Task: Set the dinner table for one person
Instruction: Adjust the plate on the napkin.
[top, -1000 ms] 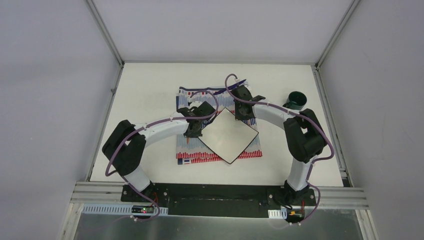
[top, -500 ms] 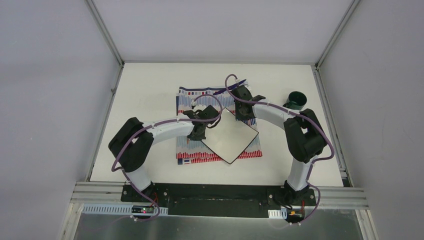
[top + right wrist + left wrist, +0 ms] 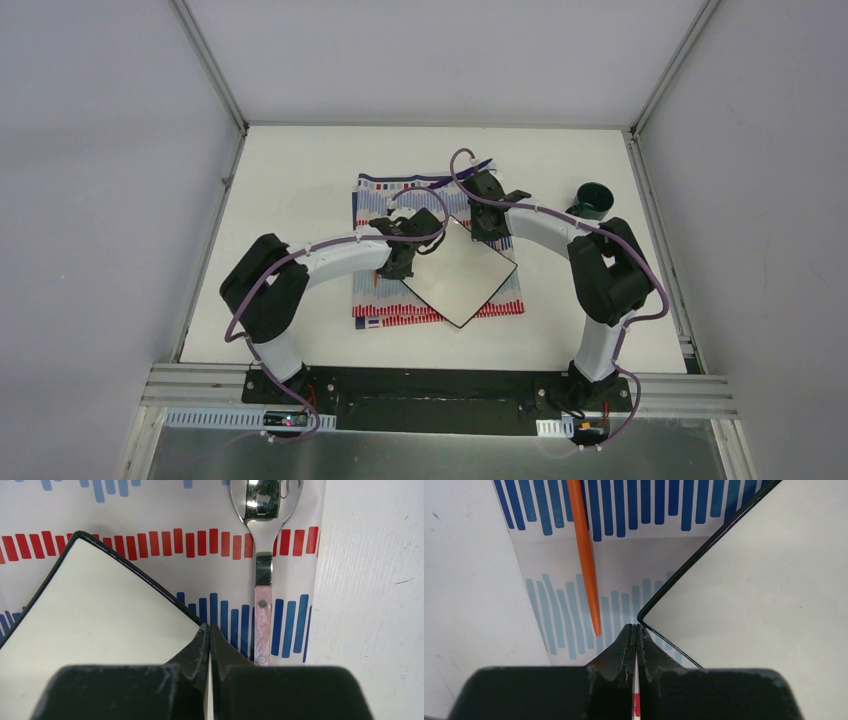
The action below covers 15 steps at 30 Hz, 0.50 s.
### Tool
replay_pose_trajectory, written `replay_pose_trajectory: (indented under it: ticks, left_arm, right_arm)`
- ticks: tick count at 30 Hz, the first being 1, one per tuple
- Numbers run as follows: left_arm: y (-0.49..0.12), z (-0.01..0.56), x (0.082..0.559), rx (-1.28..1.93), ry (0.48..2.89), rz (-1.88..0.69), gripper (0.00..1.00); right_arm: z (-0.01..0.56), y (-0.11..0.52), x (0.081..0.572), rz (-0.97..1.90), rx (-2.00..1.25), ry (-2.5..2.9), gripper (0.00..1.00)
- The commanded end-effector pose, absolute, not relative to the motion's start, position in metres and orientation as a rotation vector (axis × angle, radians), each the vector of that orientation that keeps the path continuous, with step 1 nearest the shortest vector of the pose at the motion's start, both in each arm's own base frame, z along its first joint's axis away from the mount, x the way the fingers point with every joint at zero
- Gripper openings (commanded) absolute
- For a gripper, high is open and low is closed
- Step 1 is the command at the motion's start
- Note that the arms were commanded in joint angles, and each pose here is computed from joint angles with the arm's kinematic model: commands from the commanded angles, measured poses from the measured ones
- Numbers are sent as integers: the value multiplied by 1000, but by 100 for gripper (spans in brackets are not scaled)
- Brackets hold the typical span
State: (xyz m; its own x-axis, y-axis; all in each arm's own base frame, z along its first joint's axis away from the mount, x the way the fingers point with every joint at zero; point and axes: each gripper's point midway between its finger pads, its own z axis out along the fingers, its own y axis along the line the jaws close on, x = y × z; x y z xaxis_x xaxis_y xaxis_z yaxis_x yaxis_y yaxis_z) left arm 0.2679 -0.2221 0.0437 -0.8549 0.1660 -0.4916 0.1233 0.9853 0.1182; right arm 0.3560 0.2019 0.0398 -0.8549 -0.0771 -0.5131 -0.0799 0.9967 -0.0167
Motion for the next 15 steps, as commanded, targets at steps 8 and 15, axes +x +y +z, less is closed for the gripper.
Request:
replay_pose_trajectory:
  ticks: [8,15]
  left_arm:
    - [-229,73,304,176,2496,93,0]
    - [-240,78,294,159,2531,-24,0]
  right_arm:
    - [23,192,327,0,-123,2690,0]
    - [23,189,326,-9,-125,2687,0]
